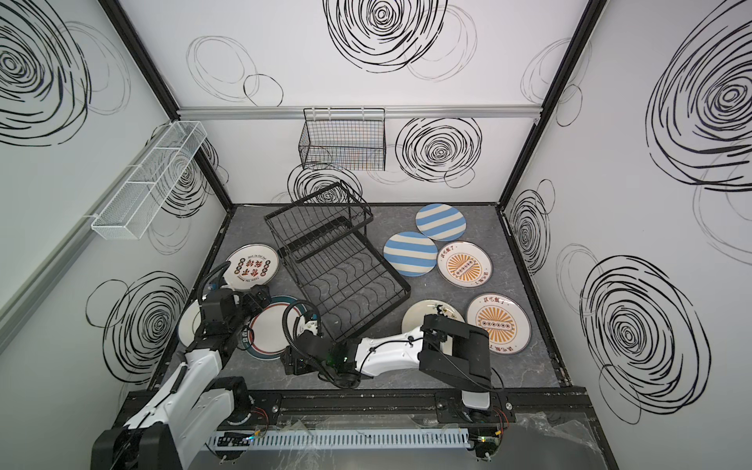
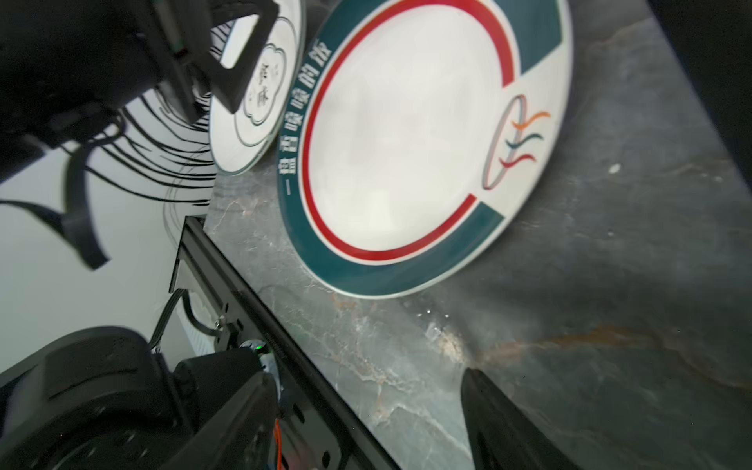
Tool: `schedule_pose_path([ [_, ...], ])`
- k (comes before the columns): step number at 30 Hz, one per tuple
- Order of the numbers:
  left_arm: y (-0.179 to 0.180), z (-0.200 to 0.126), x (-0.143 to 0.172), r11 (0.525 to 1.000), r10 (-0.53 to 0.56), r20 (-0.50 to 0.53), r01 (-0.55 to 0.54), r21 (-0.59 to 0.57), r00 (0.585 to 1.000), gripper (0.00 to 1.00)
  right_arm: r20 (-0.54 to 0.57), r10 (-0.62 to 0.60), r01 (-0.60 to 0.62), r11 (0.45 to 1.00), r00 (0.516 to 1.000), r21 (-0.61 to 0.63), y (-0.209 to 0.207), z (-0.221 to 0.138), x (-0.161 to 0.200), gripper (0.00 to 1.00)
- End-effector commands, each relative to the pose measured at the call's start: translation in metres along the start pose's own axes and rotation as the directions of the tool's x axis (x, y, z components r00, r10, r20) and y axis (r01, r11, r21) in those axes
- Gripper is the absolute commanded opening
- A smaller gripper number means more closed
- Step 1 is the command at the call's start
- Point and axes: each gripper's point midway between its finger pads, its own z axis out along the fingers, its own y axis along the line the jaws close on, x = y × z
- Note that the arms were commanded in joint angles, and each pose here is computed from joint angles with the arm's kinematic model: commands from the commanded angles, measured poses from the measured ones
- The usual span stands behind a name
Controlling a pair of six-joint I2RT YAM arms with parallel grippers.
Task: Load plates into a dish rack
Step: Rotate the dish rack at the center of the table.
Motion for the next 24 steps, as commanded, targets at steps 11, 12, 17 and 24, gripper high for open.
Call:
schedule_pose_path([
  [11,-0.088,-0.032,-0.017,0.956,0.101,0.025,-0.104,0.275,0.995,0.96,0.507,-0.152,0.040,0.974,0.849,0.225,-0.111,-0.220,-0.179,0.79],
  [12,-0.091,-0.033,-0.017,0.954,0.102,0.027,-0.106,0.282,0.994,0.96,0.537,-0.156,0.015,0.966,0.829,0.257,-0.132,-0.238,-0.193,0.80],
  [17,-0.105,-0.029,-0.004,0.925,0.106,0.004,-0.100,0.367,0.994,0.96,0.562,-0.149,-0.070,0.934,0.814,0.350,-0.212,-0.276,-0.226,0.84],
  [24,-0.145,-0.022,0.005,0.858,0.208,0.068,-0.215,0.467,0.976,0.96,0.417,-0.080,-0.056,0.951,0.905,0.303,-0.261,-0.237,-0.243,0.89],
])
